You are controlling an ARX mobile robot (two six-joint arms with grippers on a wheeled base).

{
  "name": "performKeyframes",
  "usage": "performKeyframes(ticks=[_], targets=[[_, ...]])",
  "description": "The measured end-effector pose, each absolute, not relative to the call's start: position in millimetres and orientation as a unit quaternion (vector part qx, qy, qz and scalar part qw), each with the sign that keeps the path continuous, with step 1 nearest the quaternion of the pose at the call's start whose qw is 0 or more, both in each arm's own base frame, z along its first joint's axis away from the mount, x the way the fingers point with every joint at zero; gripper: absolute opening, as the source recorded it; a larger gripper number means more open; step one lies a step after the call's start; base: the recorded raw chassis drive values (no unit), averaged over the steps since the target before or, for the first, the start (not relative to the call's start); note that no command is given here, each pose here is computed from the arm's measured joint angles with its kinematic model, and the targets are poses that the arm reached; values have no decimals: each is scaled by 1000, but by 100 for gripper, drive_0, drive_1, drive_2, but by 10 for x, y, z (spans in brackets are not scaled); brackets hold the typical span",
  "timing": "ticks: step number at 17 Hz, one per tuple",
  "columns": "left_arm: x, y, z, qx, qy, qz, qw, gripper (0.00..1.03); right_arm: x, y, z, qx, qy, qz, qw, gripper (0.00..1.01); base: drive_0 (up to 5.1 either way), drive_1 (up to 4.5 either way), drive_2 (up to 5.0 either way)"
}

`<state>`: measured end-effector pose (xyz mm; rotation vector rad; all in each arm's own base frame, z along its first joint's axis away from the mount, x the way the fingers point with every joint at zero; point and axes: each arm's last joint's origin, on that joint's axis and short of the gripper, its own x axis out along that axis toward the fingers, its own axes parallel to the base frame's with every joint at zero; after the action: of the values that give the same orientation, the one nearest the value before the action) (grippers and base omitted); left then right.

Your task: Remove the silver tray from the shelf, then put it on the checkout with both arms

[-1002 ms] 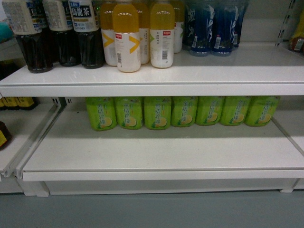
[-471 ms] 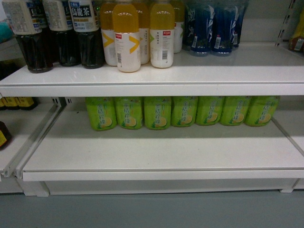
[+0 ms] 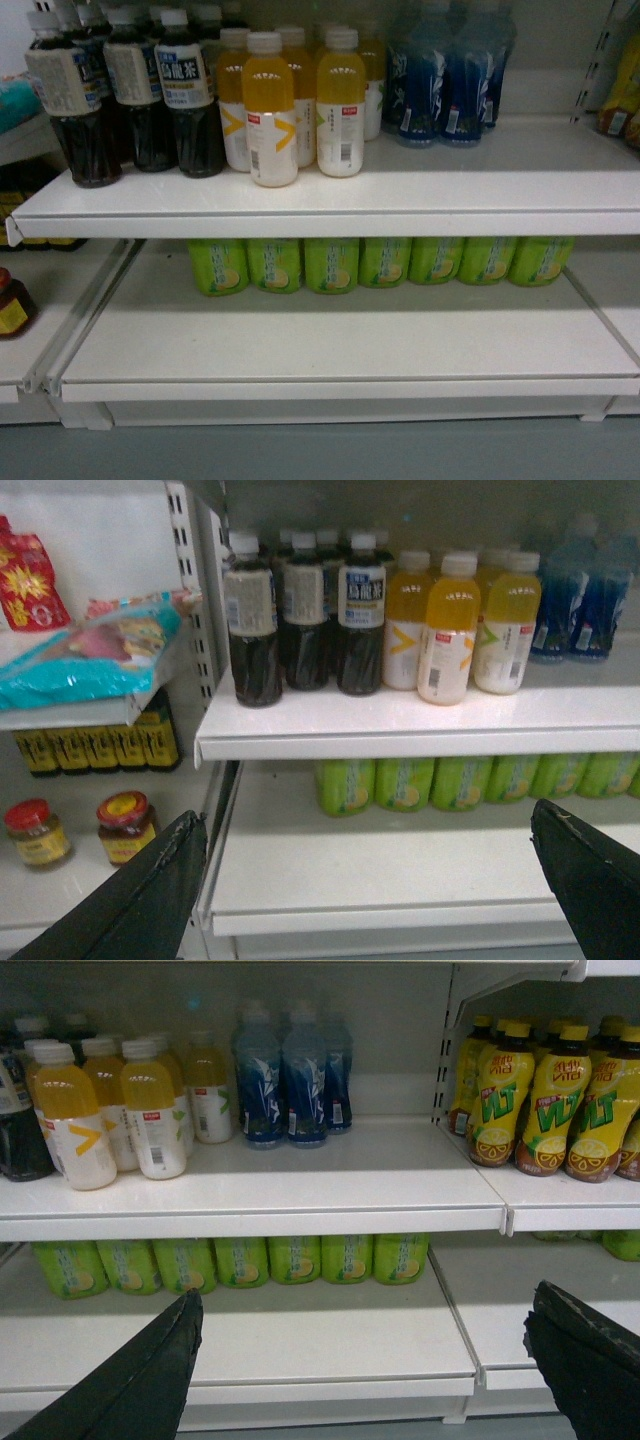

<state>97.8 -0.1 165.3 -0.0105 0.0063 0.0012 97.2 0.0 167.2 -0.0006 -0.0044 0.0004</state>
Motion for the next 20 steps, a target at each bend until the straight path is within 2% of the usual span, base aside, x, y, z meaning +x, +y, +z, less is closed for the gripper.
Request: performKeyframes(ticks=[20], targets=[[978,-2,1657,0,1,-1,1000,98,972,0,1675,0,-4,0,1000,98,0,0,0]])
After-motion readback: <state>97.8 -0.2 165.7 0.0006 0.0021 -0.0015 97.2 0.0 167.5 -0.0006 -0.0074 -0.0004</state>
